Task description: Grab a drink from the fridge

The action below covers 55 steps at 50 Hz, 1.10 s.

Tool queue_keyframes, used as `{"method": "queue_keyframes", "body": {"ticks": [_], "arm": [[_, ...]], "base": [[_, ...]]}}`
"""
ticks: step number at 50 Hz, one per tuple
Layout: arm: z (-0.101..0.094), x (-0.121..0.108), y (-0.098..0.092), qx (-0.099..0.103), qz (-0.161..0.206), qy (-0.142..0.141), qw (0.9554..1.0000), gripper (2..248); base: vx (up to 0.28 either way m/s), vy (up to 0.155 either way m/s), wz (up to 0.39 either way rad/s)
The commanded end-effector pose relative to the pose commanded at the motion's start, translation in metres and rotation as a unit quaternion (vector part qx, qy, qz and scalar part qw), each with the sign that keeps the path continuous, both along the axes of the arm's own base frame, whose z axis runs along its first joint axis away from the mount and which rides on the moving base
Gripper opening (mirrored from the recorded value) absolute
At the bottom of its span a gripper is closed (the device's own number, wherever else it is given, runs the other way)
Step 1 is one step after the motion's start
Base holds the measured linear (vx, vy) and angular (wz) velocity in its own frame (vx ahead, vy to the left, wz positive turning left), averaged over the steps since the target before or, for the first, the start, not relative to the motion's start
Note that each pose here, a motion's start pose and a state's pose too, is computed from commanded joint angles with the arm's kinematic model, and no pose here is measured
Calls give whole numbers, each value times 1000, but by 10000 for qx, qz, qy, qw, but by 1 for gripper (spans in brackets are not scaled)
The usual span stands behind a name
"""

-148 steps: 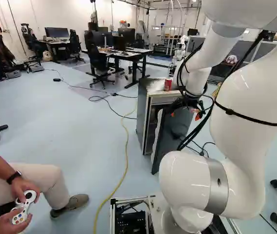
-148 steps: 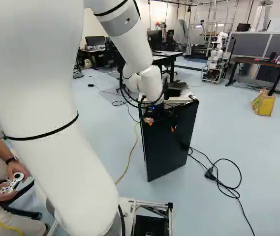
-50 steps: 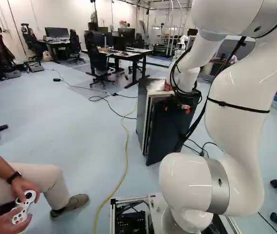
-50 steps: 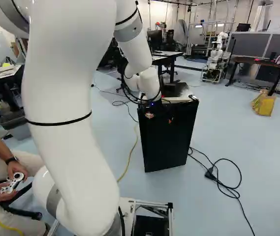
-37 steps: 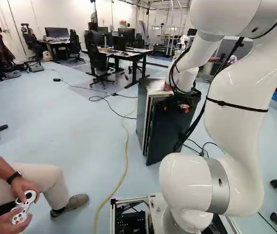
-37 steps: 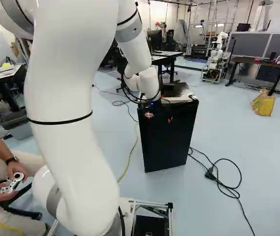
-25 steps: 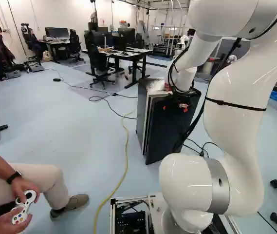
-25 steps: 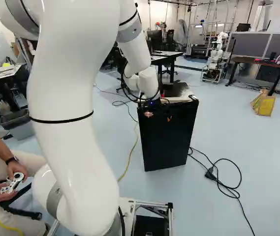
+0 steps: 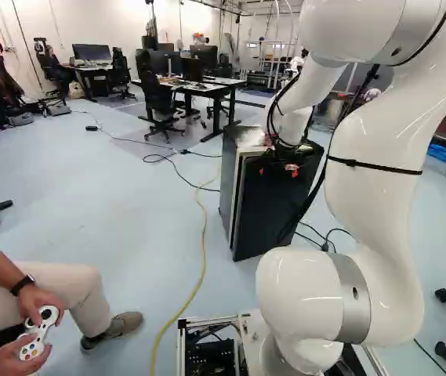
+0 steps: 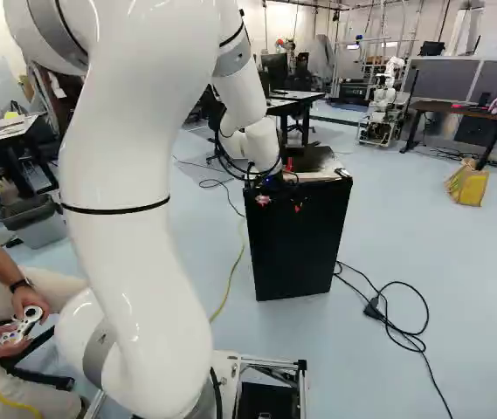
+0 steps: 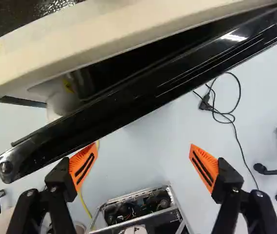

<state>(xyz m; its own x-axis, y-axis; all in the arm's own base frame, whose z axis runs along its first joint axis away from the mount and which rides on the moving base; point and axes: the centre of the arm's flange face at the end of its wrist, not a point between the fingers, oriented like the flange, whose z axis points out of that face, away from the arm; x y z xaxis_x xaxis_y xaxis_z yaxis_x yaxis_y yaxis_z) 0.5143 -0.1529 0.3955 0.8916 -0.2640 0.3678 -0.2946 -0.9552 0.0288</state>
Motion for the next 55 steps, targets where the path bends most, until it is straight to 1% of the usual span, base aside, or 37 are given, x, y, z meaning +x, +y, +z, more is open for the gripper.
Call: {"method": "queue_keyframes", "body": {"ticks": [15, 55], "arm": [[0, 11, 4, -11, 62, -46, 10000, 247], [0, 40, 12, -62, 212, -312, 9993, 247]], "base": [[0, 0, 0], [0, 0, 0]]}}
